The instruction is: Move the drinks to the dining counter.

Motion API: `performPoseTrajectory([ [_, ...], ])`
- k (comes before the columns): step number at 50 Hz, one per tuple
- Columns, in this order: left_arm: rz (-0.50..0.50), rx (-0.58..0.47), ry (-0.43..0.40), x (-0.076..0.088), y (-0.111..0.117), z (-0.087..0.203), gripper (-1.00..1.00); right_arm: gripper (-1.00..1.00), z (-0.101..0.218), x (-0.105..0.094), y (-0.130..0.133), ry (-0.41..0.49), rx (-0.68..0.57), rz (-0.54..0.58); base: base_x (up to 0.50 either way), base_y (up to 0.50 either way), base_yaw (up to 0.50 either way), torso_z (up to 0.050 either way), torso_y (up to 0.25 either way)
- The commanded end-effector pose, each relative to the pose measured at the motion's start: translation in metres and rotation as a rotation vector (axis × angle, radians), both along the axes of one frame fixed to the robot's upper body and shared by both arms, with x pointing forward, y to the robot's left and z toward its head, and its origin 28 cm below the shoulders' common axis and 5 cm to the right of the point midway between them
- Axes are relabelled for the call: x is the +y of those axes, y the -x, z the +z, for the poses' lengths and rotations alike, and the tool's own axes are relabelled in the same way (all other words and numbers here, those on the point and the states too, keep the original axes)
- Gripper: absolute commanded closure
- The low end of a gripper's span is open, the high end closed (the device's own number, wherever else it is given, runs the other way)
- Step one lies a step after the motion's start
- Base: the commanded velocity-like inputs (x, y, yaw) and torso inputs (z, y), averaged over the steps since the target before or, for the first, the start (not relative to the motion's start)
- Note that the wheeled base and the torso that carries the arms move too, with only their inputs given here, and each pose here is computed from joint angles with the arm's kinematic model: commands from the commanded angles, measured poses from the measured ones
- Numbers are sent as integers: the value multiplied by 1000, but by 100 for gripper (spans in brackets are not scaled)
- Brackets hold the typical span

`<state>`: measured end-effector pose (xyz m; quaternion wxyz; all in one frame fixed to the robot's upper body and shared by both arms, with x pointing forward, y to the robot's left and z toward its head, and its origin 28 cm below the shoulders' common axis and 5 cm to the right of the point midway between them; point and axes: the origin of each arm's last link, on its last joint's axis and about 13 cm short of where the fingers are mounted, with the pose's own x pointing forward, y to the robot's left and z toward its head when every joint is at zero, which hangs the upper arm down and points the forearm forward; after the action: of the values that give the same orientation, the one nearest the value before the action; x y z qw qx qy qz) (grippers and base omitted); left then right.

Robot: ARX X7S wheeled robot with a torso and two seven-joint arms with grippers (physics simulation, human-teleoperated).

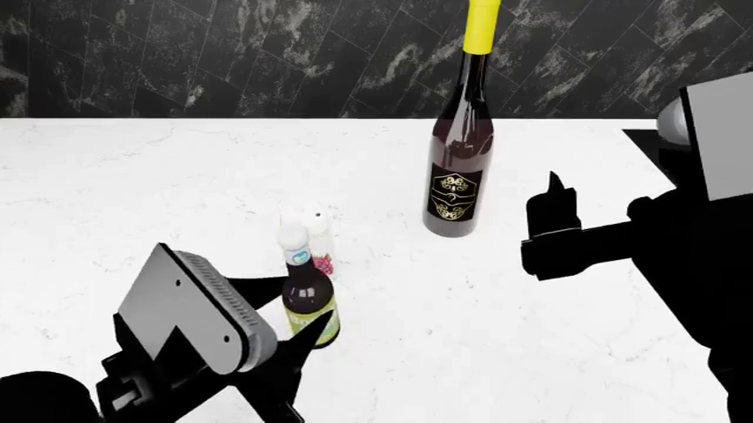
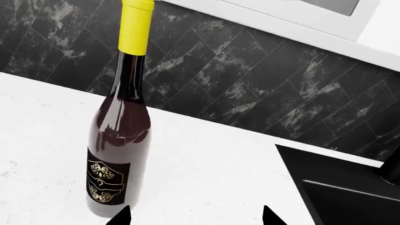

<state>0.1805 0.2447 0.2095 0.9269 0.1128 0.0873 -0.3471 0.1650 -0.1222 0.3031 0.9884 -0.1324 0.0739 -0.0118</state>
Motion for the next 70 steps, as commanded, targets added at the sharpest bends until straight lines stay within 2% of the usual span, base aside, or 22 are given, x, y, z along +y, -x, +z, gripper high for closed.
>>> performPoseTrajectory([
  [1, 62, -82, 94, 4, 0, 12, 100, -100, -10, 4, -3, 34, 56, 54, 0, 0, 0, 0, 0],
  [13, 92, -149, 120, 7, 8, 26, 100, -100, -20, 5, -6, 39, 94, 82, 0, 0, 0, 0, 0],
  [16, 127, -171, 119, 13, 13, 30, 100, -100, -20, 6, -5, 41, 100, 93, 0, 0, 0, 0, 0],
  [20, 201, -254, 159, 22, 26, 45, 100, -100, -22, 9, -7, 45, 108, 112, 0, 0, 0, 0, 0],
  [25, 243, -319, 185, 28, 38, 57, 100, -100, -24, 12, -11, 45, 119, 125, 0, 0, 0, 0, 0],
  [30, 381, -389, 277, 39, 45, 70, 100, -100, -27, 17, -18, 47, 136, 154, 0, 0, 0, 0, 0],
  [37, 503, -473, 278, 44, 48, 79, 100, -100, -29, 21, -24, 35, 145, 186, 0, 0, 0, 0, 0],
  [41, 513, -484, 291, 44, 51, 84, 100, -100, -30, 24, -27, 36, 152, 201, 0, 0, 0, 0, 0],
  [45, 595, -523, 338, 49, 52, 90, 100, -100, -31, 26, -27, 34, 154, 215, 0, 0, 0, 0, 0],
  [48, 618, -546, 331, 51, 55, 91, 100, -100, -30, 30, -21, 48, 146, 235, 0, 0, 0, 0, 0],
  [70, 624, -510, 329, 53, 51, 82, 100, -100, -27, 43, -19, 66, 137, 304, 0, 0, 0, 0, 0],
])
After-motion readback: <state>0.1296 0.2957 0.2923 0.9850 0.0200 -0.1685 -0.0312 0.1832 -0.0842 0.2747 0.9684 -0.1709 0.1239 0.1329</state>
